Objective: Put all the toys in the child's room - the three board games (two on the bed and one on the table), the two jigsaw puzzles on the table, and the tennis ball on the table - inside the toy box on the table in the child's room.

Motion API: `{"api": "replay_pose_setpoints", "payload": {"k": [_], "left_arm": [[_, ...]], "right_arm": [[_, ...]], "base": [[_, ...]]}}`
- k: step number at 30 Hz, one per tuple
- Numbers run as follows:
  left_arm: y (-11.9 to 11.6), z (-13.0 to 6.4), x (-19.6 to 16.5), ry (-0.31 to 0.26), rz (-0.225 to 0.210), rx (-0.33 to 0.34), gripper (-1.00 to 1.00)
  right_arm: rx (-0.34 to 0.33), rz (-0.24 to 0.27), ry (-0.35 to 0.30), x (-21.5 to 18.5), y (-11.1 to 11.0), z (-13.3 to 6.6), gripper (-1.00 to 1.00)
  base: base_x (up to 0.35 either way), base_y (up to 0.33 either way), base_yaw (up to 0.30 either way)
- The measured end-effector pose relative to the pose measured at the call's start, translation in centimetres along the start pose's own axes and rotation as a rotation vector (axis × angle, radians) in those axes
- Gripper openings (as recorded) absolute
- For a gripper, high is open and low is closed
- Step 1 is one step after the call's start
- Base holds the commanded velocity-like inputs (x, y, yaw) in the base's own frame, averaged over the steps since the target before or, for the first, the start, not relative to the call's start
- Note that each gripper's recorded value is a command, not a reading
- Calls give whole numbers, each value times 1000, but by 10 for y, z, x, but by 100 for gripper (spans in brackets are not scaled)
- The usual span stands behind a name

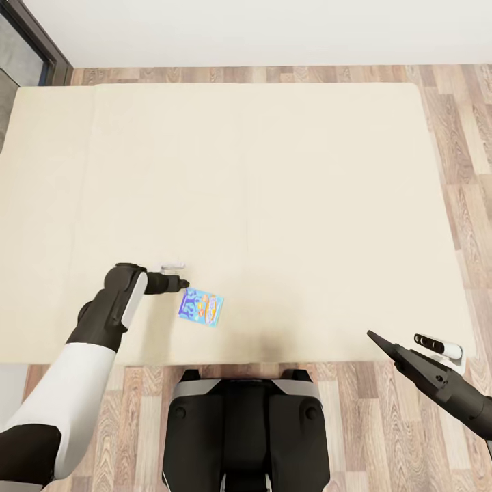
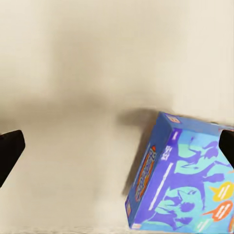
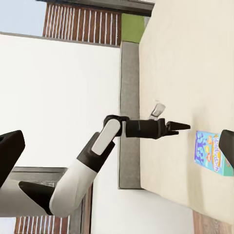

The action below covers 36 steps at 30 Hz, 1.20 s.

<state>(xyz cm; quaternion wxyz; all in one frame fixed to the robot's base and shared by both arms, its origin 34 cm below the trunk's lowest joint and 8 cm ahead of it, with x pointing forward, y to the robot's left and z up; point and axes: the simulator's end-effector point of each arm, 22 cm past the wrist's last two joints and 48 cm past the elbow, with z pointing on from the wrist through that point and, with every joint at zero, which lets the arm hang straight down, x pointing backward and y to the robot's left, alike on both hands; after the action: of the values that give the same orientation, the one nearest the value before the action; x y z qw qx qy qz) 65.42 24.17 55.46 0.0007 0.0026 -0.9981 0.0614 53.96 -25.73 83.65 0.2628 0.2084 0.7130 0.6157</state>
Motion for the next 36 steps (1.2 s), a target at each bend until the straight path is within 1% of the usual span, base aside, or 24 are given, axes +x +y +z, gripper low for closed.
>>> {"api": "replay_pose_setpoints", "payload": {"k": [4,8,12,15,18,20,23,25,26,28,29,33,36], "left_arm": [[-5,6,27,33,-9,36,100],[-10,12,48,50,-15,66,100],[-12,17,68,66,-19,80,100],[-15,21,85,70,-18,88,100],[-19,25,97,60,-14,97,100],[-21,26,101,52,-13,101,100],[-26,25,103,40,-12,127,100],[-31,23,102,34,-12,155,100],[-38,21,101,27,-12,191,100],[-45,19,100,23,-10,229,100],[-50,16,100,21,-8,258,100],[-57,11,99,14,-5,312,100],[-59,10,99,12,-3,325,100]], "right_arm": [[-2,-3,-1,-1,2,0,100],[-3,-4,-2,-1,2,0,100],[-3,-5,-2,-1,2,0,100],[-2,-4,-2,-1,2,0,100],[-2,-5,-1,-1,2,0,100],[-2,-5,-1,-1,2,0,100],[-2,-5,-1,-1,2,0,100],[-1,-5,-2,-1,2,0,100],[-1,-5,-2,-1,2,0,100],[-1,-5,-2,-1,2,0,100],[-1,-5,-2,-1,2,0,100],[0,-5,-2,-1,2,0,100],[0,-5,-1,-1,2,0,100]], "base": [[0,0,0],[0,0,0],[0,0,0],[0,0,0],[0,0,0],[0,0,0],[0,0,0],[0,0,0],[0,0,0],[0,0,0],[0,0,0],[0,0,0],[0,0,0]]}}
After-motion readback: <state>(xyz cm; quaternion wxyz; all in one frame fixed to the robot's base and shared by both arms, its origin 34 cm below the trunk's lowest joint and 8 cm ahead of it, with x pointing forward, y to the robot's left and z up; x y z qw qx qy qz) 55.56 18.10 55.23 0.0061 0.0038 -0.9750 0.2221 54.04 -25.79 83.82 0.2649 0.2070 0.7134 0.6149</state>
